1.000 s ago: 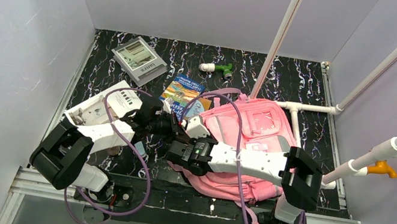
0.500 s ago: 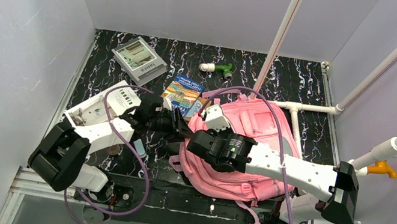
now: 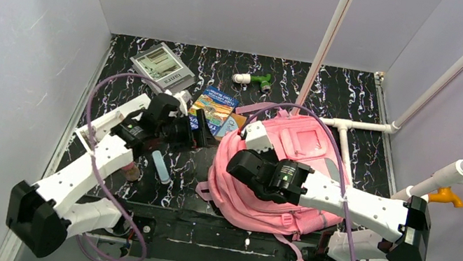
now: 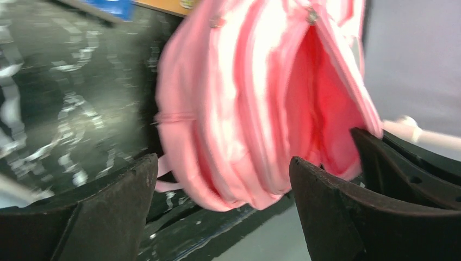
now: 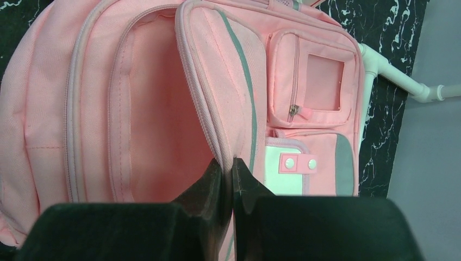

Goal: Pack the student bag
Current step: Unzip the student bag at the center of the board, then pick up the stationery from the center of the board, then place the stationery in the student bag.

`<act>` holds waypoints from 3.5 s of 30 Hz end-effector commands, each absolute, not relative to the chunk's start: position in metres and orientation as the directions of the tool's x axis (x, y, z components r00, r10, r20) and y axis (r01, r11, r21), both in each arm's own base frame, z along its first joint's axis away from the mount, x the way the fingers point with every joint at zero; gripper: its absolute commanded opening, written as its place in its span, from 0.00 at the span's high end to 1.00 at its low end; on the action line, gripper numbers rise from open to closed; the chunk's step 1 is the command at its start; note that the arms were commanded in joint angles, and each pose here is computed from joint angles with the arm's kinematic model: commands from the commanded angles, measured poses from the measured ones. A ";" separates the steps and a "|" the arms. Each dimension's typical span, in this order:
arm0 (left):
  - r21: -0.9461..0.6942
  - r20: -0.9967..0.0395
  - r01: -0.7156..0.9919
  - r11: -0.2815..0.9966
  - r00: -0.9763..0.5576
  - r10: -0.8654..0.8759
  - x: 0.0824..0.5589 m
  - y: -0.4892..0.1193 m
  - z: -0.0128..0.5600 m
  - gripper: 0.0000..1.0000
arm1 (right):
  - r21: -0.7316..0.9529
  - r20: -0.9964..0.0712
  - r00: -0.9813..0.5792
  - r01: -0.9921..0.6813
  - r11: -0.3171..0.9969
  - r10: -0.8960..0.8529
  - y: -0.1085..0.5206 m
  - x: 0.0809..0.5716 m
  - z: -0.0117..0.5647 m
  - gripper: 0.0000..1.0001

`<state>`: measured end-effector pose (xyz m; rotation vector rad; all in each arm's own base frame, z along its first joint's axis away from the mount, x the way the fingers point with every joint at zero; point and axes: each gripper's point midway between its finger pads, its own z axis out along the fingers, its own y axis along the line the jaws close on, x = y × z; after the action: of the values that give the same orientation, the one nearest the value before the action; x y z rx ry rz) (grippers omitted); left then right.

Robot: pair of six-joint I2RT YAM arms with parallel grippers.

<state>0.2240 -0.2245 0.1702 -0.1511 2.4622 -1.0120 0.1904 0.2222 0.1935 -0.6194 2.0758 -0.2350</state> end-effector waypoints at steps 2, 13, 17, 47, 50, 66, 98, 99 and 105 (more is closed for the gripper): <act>-0.275 -0.395 -0.253 0.928 -0.850 -0.349 0.186 -0.117 0.141 0.11 | -0.379 -0.778 -0.405 -0.307 0.873 -0.480 0.227 0.199 0.206 0.99; -0.010 -0.397 -0.568 0.823 -0.753 -0.525 0.169 -0.063 0.123 0.15 | -0.383 -0.775 -0.399 -0.318 0.867 -0.489 0.232 0.201 0.207 0.99; 0.003 -0.365 -0.604 0.797 -0.742 -0.562 0.175 -0.071 0.111 0.19 | -0.364 -0.791 -0.393 -0.315 0.877 -0.469 0.234 0.202 0.211 0.99; 0.100 -0.404 -0.612 0.785 -0.746 -0.530 0.195 -0.066 0.039 0.57 | -0.315 -0.802 -0.403 -0.344 0.885 -0.442 0.239 0.198 0.215 0.99; 0.086 -0.405 -0.598 0.797 -0.752 -0.521 0.196 -0.068 0.043 0.70 | -0.310 -0.808 -0.398 -0.339 0.888 -0.434 0.238 0.198 0.217 0.99; -0.613 -0.494 0.111 0.782 -0.826 -0.270 0.218 -0.196 0.194 1.00 | -0.188 -0.872 -0.373 -0.342 0.921 -0.317 0.238 0.196 0.229 0.99; -0.962 -0.049 -0.056 0.266 -0.926 -0.373 0.219 -0.335 0.185 1.00 | 0.109 -0.947 -0.321 -0.340 0.934 -0.007 0.246 0.194 0.273 0.99; -0.961 -0.058 -0.052 0.270 -0.922 -0.382 0.223 -0.337 0.185 1.00 | 0.102 -0.946 -0.324 -0.342 0.934 -0.015 0.248 0.194 0.271 0.99; -0.939 0.003 -0.159 0.305 -0.890 -0.456 0.242 -0.346 0.159 1.00 | 0.126 -0.941 -0.339 -0.363 0.923 -0.005 0.257 0.192 0.270 0.99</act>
<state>0.2243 -0.3397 0.1651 -0.4523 2.3271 -1.6689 0.1814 0.2363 0.2186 -0.4370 2.0117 0.2026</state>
